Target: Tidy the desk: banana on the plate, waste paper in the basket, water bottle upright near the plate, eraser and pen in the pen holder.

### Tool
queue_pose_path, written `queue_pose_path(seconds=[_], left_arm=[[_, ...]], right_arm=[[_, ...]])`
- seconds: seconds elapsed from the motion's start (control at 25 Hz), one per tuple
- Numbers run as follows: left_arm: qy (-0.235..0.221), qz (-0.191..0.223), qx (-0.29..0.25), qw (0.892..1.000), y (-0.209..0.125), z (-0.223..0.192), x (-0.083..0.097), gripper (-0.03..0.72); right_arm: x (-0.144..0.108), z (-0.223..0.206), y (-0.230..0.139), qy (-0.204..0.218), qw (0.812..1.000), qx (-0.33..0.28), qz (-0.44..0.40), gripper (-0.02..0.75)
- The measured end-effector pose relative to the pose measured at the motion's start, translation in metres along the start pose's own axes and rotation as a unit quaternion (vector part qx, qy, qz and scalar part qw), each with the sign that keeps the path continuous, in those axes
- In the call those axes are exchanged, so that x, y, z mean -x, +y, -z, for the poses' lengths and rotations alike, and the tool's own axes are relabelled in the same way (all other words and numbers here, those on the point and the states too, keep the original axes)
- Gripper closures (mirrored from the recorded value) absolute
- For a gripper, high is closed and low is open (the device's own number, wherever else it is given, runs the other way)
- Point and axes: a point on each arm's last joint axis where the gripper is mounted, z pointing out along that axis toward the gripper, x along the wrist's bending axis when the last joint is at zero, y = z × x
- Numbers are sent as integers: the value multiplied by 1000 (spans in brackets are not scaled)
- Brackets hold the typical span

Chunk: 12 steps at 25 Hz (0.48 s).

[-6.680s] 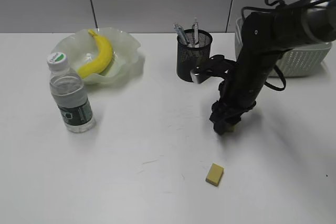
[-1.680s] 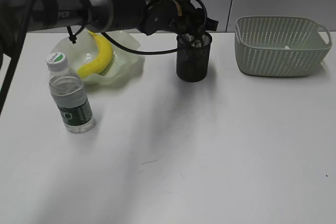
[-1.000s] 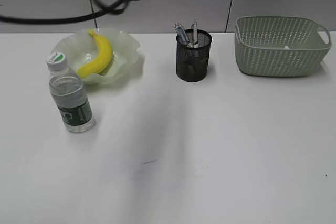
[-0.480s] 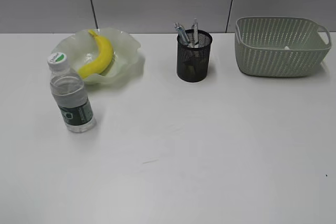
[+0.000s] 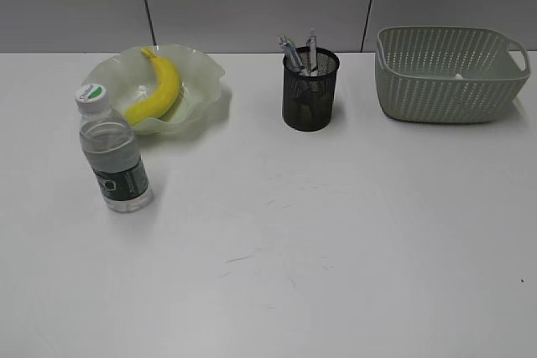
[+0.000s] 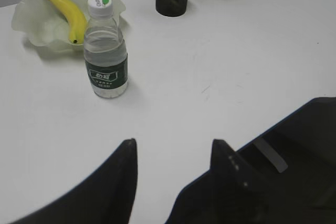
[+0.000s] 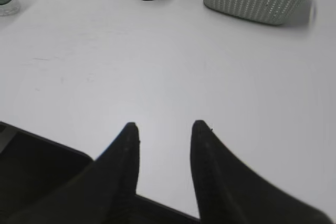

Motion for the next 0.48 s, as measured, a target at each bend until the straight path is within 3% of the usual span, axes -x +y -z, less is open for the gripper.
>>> queue_pose_path(seconds=[0.36,0.48], left_arm=[[-4,1,2,1000,0,0,1,359],[31,19,6,999,0,0,2,375]], right_arm=[[0,0,0,0,1000,0,0,462],[0,0,0,-7,1000,0,-3,462]])
